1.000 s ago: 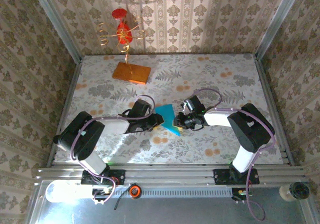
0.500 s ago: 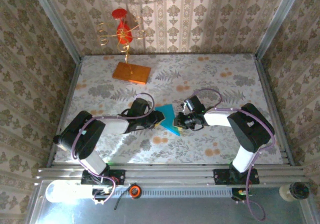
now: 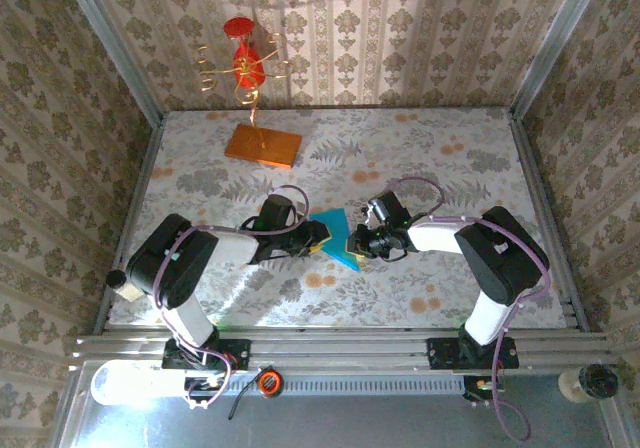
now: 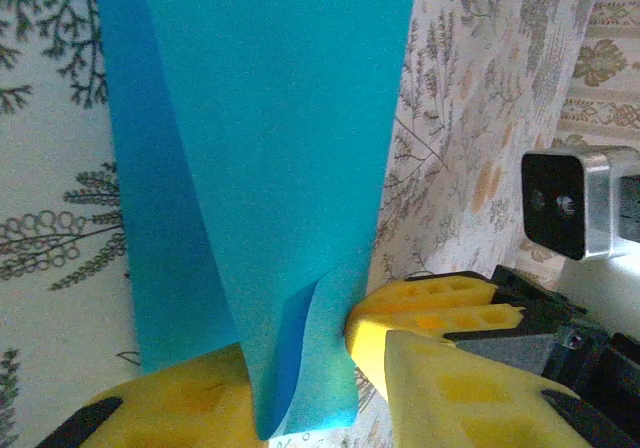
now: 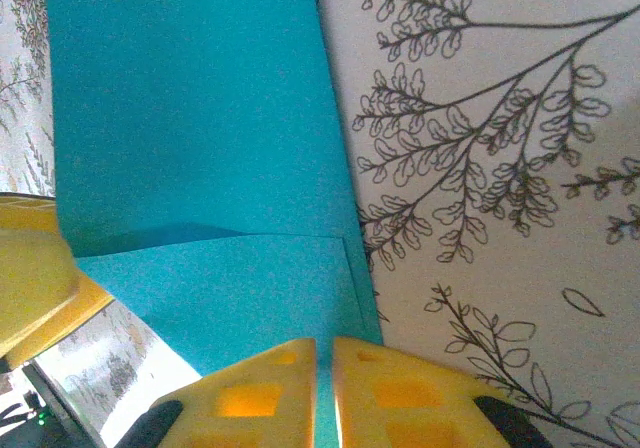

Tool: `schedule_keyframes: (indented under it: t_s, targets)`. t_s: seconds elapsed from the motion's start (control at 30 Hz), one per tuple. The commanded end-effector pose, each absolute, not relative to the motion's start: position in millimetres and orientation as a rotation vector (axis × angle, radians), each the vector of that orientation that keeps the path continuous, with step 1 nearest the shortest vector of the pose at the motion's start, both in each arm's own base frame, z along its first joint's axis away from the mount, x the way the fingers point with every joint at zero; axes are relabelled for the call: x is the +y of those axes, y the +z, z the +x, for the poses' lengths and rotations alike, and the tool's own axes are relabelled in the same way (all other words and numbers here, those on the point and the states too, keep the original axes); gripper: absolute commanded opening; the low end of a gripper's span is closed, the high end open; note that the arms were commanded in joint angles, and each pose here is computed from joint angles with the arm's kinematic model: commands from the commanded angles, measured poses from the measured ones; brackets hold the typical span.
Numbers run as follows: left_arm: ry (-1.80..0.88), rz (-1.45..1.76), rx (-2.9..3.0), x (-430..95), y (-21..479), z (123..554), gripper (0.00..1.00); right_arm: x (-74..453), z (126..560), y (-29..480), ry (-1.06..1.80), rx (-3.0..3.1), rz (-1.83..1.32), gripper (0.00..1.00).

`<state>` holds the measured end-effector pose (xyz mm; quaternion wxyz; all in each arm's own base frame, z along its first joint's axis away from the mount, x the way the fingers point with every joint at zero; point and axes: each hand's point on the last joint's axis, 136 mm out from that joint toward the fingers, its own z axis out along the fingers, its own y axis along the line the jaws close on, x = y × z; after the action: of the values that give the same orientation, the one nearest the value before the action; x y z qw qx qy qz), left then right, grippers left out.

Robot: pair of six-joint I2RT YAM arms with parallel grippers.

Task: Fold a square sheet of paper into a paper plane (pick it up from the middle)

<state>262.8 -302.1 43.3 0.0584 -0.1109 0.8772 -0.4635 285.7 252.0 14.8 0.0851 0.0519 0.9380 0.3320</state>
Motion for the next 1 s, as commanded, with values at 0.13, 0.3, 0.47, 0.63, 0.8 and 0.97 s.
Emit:
schedule_keyframes:
  t_s: [0.13, 0.3, 0.47, 0.63, 0.8, 0.97]
  targets:
    - [-1.423, -0.263, 2.701, -307.9, 39.8, 263.9, 0.34, 235.2, 275.5, -10.6, 0.872, 2.881, 0.214, 0.16]
    - [-1.412, -0.239, 2.721, -307.2, 38.5, 261.7, 0.32, 234.4, 275.5, -10.8, 0.866, 2.88, 0.208, 0.16]
    - [-1.412, -0.231, 2.716, -306.1, 40.2, 264.2, 0.27, 234.6, 275.4, -11.1, 0.868, 2.88, 0.206, 0.16]
    - [-1.41, -0.229, 2.717, -305.1, 39.6, 265.4, 0.24, 234.0, 275.5, -11.4, 0.868, 2.881, 0.207, 0.16]
    - [-1.406, -0.237, 2.723, -303.0, 37.1, 266.2, 0.18, 233.8, 276.1, -10.9, 0.867, 2.878, 0.203, 0.16]
    - [-1.4, -0.237, 2.719, -301.9, 38.9, 266.5, 0.12, 234.2, 279.6, -4.6, 0.88, 2.855, 0.185, 0.17]
